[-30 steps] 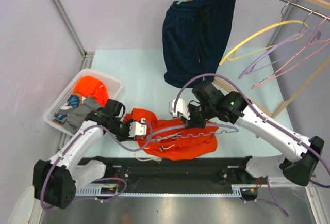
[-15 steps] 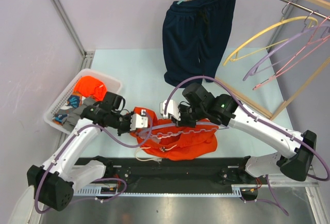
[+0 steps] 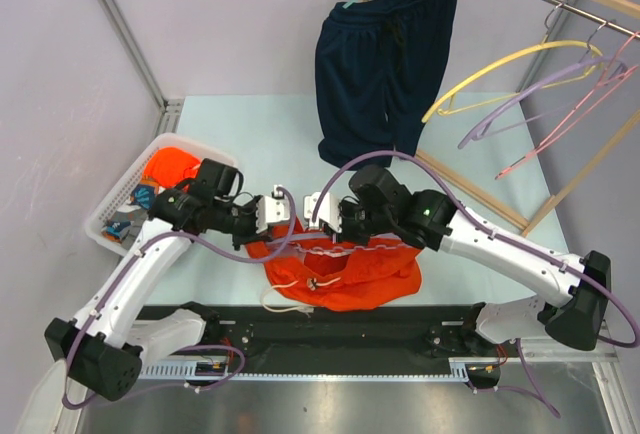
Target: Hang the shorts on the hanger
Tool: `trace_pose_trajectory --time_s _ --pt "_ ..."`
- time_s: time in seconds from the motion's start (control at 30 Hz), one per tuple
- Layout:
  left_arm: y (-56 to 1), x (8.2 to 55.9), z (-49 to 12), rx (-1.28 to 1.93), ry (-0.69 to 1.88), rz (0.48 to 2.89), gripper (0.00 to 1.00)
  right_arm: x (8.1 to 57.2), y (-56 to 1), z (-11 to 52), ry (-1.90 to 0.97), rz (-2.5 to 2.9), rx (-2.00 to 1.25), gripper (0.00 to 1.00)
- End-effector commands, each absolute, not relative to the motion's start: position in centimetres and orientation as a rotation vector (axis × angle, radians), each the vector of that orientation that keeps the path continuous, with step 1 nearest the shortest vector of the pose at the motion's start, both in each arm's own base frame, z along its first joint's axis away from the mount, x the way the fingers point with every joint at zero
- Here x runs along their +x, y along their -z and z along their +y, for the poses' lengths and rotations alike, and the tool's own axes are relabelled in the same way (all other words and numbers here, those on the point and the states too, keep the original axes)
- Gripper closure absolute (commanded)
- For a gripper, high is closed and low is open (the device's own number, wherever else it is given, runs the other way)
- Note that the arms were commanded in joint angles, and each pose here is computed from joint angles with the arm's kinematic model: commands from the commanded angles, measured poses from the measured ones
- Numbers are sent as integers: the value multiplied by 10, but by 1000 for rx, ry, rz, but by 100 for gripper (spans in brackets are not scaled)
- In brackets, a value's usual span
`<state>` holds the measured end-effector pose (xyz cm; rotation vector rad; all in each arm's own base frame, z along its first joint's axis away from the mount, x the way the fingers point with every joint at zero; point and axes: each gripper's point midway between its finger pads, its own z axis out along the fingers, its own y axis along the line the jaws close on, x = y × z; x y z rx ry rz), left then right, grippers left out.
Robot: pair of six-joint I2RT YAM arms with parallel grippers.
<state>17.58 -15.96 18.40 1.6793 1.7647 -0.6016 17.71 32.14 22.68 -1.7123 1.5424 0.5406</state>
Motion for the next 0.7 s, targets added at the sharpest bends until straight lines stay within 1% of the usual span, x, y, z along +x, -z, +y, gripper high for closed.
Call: trace_pose_trajectory --time_s 0.0,0.13,0.2,0.23,0.27,0.3,0.33,0.37,0.4,0.43,0.47,0.6,0.67 --pt "-215 171 -186 1595 748 1732 100 189 -263 345 -547 1413 -1560 100" --pt "-216 162 -189 1608 783 1710 100 193 -271 353 -562 1376 -1480 100" --pt "-217 159 -186 1621 780 1700 82 195 -277 353 -575 1353 -1445 100" --pt "-219 155 -185 1625 801 1694 69 195 -282 355 -588 1325 -1428 100" --pt "-222 161 -179 1603 771 1691 48 194 -285 353 -596 1308 -1422 100" --pt "-227 165 -174 1583 748 1678 41 190 -286 350 -604 1288 -1427 100" --pt "-235 167 -172 1563 755 1652 37 189 -288 348 -607 1275 -1426 100" --pt "-240 176 -160 1509 725 1662 29 187 -288 346 -611 1268 -1432 100" --pt "-243 180 -155 1534 688 1614 26 186 -294 342 -616 1249 -1427 100" --pt "-243 177 -150 1550 685 1617 22 186 -291 340 -620 1246 -1433 100" --pt "-240 181 -145 1601 627 1586 15 186 -292 338 -620 1234 -1437 100" --pt "-222 182 -138 1665 561 1566 10 179 -297 335 -633 1160 -1477 100" --pt "-223 189 -142 1659 529 1525 11 176 -301 335 -630 1122 -1489 100"
